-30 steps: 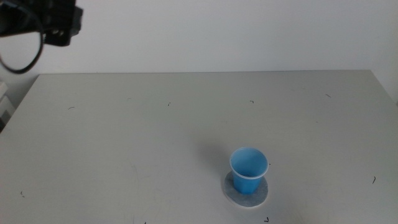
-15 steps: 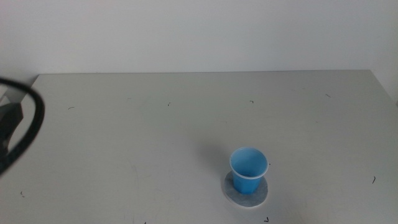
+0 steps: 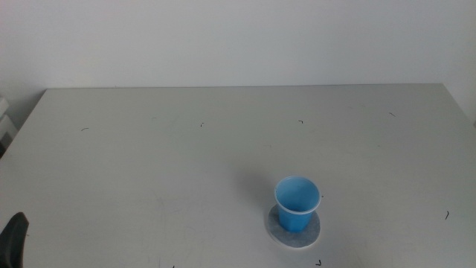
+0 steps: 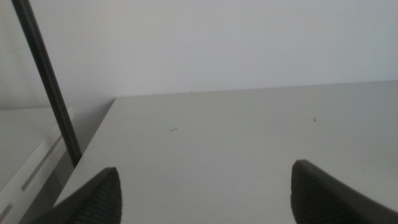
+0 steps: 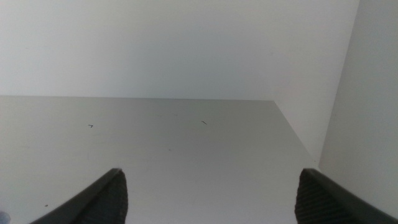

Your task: Place an empty cup on a cup mat.

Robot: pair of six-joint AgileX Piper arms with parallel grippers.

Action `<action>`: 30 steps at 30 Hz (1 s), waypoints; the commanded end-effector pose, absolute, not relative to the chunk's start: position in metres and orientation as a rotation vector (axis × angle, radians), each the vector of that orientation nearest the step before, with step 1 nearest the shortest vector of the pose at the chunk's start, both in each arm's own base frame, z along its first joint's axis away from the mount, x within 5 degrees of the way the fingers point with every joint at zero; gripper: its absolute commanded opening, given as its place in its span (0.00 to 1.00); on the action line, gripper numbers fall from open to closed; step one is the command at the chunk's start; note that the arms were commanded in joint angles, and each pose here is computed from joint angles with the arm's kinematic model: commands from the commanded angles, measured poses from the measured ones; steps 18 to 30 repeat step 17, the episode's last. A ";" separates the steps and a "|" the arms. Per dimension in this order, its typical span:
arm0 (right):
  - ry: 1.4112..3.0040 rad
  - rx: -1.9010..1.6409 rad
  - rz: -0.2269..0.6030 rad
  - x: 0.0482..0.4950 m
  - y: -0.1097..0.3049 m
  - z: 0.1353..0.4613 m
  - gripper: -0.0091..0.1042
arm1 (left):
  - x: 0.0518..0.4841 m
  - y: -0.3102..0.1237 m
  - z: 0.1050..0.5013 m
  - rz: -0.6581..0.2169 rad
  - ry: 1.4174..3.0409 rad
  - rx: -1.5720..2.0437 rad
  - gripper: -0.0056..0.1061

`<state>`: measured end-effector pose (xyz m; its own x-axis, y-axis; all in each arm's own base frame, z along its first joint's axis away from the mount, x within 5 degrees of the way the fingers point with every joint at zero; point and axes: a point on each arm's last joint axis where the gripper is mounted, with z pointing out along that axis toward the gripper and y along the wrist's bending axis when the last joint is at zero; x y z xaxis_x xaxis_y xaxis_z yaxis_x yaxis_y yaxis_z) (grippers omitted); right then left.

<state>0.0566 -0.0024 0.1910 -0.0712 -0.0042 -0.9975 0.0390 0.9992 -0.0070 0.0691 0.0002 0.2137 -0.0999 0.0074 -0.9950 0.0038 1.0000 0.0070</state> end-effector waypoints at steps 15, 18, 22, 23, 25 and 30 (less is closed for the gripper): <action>1.535 0.007 -0.048 0.055 -0.002 0.202 0.91 | 0.055 0.001 0.207 -0.017 1.475 -0.029 0.88; 1.535 0.007 -0.048 0.055 -0.002 0.202 0.91 | 0.055 0.001 0.207 -0.017 1.475 -0.029 0.88; 1.535 0.007 -0.048 0.055 -0.002 0.202 0.91 | 0.055 0.001 0.207 -0.017 1.475 -0.029 0.88; 1.535 0.007 -0.048 0.055 -0.002 0.202 0.91 | 0.055 0.001 0.207 -0.017 1.475 -0.029 0.88; 1.535 0.007 -0.048 0.055 -0.002 0.202 0.91 | 0.055 0.001 0.207 -0.017 1.475 -0.029 0.88; 1.535 0.007 -0.048 0.055 -0.002 0.202 0.91 | 0.055 0.001 0.207 -0.017 1.475 -0.029 0.88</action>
